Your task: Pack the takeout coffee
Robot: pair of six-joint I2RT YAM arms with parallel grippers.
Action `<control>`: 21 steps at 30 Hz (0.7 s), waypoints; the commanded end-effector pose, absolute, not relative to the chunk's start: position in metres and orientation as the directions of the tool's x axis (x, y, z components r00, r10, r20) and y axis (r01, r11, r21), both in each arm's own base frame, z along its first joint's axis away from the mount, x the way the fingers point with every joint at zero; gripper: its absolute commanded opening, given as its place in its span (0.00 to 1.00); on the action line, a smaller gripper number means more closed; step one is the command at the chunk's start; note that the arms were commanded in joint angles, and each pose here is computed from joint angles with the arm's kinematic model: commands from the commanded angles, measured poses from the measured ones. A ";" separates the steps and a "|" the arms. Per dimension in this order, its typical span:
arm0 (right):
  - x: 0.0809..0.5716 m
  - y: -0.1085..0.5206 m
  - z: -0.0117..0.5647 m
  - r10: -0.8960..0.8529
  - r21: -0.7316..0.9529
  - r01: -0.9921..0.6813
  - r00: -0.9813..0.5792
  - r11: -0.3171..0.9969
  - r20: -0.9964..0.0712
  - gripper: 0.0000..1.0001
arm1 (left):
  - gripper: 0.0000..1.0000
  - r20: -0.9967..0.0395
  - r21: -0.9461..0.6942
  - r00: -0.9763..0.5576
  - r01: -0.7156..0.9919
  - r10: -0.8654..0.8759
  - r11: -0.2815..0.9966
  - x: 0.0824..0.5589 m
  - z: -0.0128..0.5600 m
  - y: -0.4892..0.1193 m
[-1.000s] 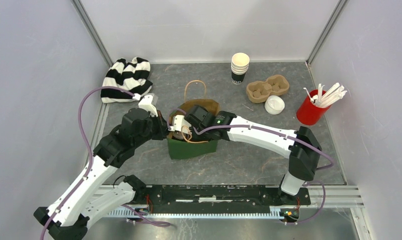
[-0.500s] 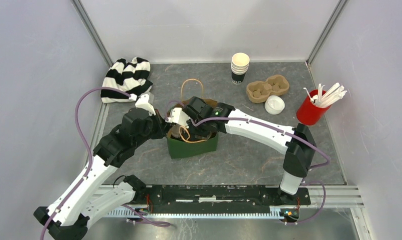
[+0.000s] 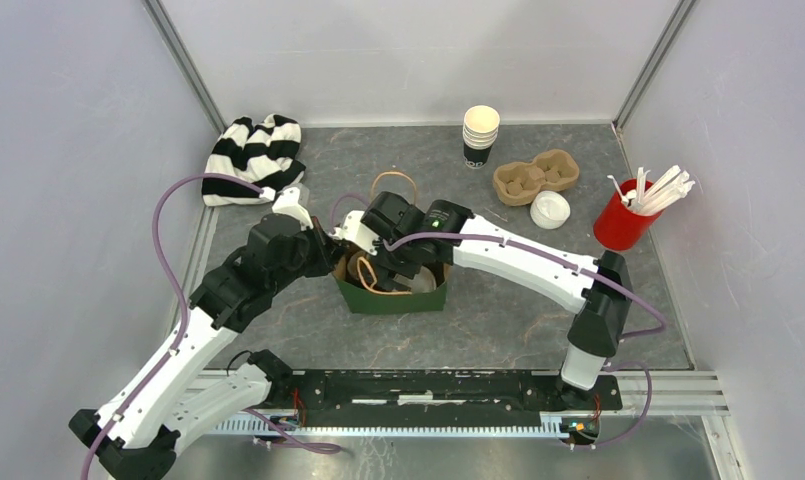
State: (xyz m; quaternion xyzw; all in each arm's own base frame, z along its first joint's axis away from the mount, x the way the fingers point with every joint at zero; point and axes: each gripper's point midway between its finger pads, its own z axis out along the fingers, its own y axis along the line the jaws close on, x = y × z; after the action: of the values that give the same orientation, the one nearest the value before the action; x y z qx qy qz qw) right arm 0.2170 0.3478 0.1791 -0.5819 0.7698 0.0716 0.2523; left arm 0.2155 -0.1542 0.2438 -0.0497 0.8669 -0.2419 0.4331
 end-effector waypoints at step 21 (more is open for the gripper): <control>0.200 0.334 0.467 -0.166 -0.001 -0.816 -0.116 0.578 -0.979 0.98 | 0.02 -0.869 -0.415 -0.417 0.320 -0.267 0.852 0.232 0.264 -0.162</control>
State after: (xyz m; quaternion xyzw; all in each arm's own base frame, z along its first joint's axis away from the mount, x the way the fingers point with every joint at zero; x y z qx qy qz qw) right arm 0.2148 0.3539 0.3702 -0.4487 0.7468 0.1936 0.4510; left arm 0.2224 -0.1610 0.2405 -0.0140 0.8349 -0.2665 0.4815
